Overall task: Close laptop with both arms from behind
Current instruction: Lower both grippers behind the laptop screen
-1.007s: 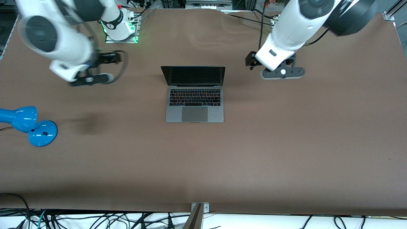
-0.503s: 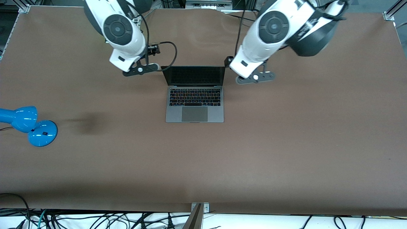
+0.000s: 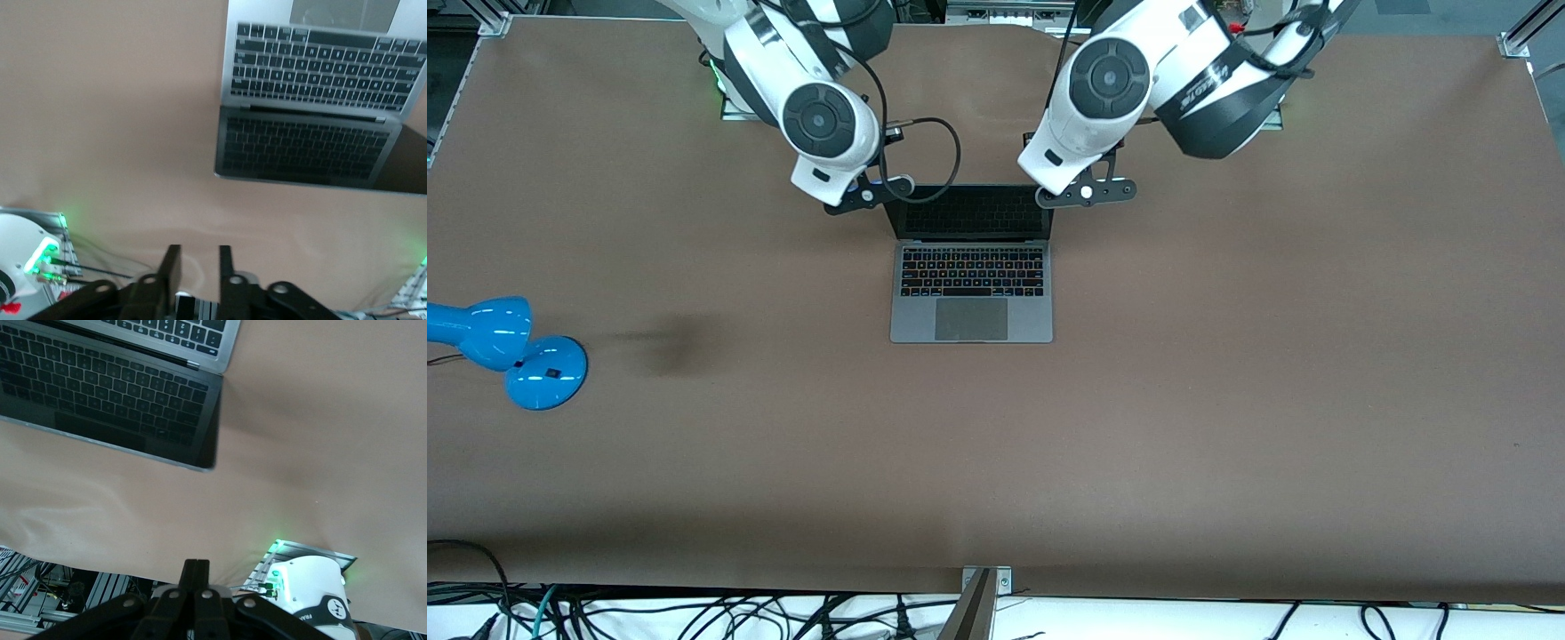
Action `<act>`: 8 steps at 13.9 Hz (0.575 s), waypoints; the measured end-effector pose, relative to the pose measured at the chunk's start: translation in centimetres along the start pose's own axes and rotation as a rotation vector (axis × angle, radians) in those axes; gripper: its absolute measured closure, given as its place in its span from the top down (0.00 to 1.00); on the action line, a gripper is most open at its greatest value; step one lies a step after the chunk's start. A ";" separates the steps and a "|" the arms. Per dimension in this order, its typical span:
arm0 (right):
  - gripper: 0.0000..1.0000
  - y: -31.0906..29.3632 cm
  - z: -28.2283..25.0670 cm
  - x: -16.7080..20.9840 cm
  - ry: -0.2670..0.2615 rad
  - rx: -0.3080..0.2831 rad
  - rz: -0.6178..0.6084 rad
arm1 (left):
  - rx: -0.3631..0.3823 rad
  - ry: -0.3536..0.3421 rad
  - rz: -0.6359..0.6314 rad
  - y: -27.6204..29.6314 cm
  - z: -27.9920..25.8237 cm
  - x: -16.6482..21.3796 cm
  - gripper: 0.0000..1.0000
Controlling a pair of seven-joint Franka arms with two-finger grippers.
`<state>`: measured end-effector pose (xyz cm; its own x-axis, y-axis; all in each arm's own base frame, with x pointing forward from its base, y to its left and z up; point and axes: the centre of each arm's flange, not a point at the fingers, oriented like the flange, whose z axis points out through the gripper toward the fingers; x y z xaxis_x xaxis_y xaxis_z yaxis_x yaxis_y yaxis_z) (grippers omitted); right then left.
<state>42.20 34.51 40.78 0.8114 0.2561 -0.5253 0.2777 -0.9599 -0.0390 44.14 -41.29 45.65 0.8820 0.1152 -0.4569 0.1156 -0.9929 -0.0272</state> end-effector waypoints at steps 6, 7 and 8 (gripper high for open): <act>0.01 -0.4 1.7 2.3 -0.011 0.016 0.000 | -0.009 -0.089 -0.007 0.4 3.3 3.1 0.01; 0.01 -0.4 1.9 2.9 -0.011 0.021 0.001 | -0.008 -0.107 -0.010 0.4 4.0 3.6 0.01; 0.01 -0.5 2.0 3.5 -0.009 0.028 0.002 | -0.008 -0.124 -0.019 0.5 4.6 4.1 0.01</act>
<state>43.83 35.68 37.24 0.8074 0.2534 -0.5328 0.2616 -0.9632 -0.0617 45.71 -41.41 39.62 0.8163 0.1291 -0.5631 0.1358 -0.9903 -0.0302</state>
